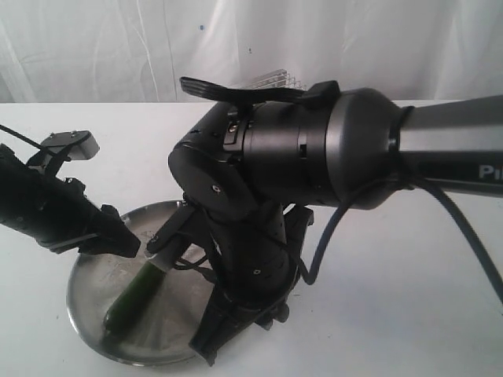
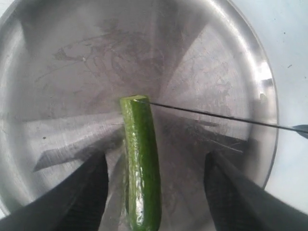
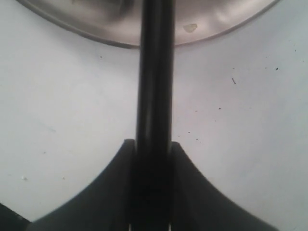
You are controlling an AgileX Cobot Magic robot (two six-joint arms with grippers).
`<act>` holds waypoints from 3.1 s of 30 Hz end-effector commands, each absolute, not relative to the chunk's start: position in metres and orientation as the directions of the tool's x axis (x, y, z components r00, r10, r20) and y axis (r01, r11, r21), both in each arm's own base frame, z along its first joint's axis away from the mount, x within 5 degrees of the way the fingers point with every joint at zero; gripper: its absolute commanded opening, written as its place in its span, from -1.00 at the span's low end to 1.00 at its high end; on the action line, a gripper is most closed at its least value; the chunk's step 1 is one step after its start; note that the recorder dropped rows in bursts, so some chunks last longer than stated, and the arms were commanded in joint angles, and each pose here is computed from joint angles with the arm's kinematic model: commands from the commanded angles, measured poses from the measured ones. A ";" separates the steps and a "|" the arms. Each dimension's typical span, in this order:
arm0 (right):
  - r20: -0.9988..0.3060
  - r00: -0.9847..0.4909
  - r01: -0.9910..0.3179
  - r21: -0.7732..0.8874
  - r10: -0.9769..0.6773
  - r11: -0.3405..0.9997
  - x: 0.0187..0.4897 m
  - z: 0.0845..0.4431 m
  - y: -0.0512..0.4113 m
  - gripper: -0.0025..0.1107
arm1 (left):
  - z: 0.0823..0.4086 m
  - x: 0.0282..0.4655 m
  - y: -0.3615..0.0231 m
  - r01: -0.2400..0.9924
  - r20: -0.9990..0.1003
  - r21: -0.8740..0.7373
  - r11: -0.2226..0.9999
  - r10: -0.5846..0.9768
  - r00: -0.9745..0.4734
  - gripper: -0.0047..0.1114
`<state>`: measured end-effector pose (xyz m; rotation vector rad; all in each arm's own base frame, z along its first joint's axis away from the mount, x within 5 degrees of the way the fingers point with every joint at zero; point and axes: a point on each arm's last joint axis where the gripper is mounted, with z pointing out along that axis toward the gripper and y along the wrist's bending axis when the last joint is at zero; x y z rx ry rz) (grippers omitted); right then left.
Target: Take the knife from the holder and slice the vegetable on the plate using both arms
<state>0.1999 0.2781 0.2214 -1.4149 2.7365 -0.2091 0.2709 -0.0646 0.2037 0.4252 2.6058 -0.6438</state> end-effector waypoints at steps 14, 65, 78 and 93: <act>-0.012 -0.527 -0.841 -0.136 -0.850 0.524 0.199 0.215 0.286 -0.96 | 0.209 0.283 -0.058 0.211 -0.512 -0.361 0.908 -0.004 -0.859 -0.23; -0.035 -0.466 -0.858 -0.225 -0.884 0.461 0.216 0.183 0.298 -0.96 | 0.195 0.292 -0.063 0.078 -0.435 -0.483 0.872 -0.162 -0.886 -0.67; -0.033 -0.455 -0.860 -0.245 -0.890 0.449 0.218 0.184 0.297 -0.96 | 0.193 0.291 -0.062 0.072 -0.438 -0.475 0.877 -0.164 -0.884 -0.47; -0.037 -0.465 -0.855 -0.240 -0.885 0.460 0.218 0.181 0.298 -0.96 | 0.174 0.291 -0.062 0.000 -0.383 -0.508 0.862 -0.226 -0.896 -0.73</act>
